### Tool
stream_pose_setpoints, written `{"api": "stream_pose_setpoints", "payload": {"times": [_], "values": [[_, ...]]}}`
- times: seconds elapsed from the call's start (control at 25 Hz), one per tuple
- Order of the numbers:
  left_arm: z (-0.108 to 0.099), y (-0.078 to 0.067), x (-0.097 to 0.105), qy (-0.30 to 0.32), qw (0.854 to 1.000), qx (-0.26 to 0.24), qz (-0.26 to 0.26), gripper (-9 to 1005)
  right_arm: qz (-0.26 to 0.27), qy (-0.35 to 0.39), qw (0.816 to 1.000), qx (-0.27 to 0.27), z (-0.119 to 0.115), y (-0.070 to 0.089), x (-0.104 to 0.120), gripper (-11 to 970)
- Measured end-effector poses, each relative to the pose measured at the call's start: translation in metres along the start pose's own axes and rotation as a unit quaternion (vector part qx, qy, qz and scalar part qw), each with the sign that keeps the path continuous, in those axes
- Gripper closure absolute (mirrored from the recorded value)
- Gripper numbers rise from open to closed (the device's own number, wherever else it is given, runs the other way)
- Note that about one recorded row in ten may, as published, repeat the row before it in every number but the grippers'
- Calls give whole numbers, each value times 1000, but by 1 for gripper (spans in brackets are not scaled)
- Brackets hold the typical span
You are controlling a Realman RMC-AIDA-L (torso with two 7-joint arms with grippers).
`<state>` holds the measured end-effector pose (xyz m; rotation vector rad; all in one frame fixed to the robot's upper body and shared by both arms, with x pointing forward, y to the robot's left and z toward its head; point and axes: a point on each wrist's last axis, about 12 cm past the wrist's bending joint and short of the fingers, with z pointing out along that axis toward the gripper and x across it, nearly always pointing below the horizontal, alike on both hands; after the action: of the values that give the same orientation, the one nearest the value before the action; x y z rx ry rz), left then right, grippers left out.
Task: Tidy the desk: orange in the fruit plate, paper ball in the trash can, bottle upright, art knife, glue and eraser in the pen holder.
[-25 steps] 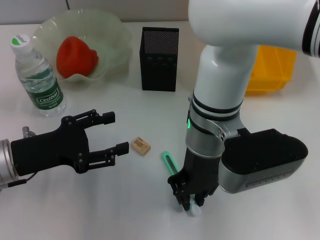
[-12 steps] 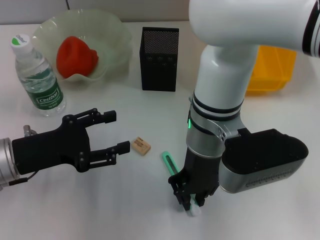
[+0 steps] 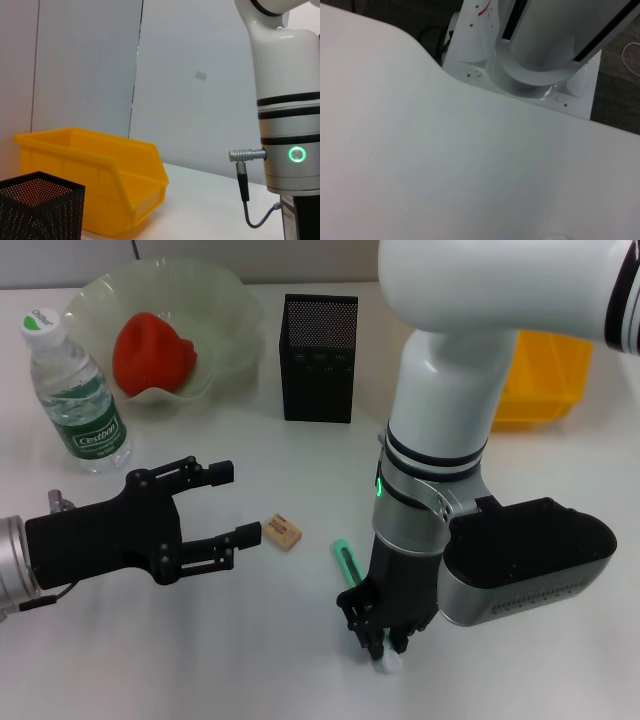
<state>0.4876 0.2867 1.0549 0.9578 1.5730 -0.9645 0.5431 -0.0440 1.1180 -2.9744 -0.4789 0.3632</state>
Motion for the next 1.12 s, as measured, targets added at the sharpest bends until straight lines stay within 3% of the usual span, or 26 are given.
{"api": "stream_pose_setpoints", "payload": {"times": [0.72, 1.12], "values": [[0, 0, 0, -1, 1000, -1, 0, 195, 7, -1, 1000, 12, -1, -1, -1, 799], [-3, -1, 2, -1, 1000, -9, -5, 195, 34, 9, 998, 43, -17, 9, -4, 798]]}}
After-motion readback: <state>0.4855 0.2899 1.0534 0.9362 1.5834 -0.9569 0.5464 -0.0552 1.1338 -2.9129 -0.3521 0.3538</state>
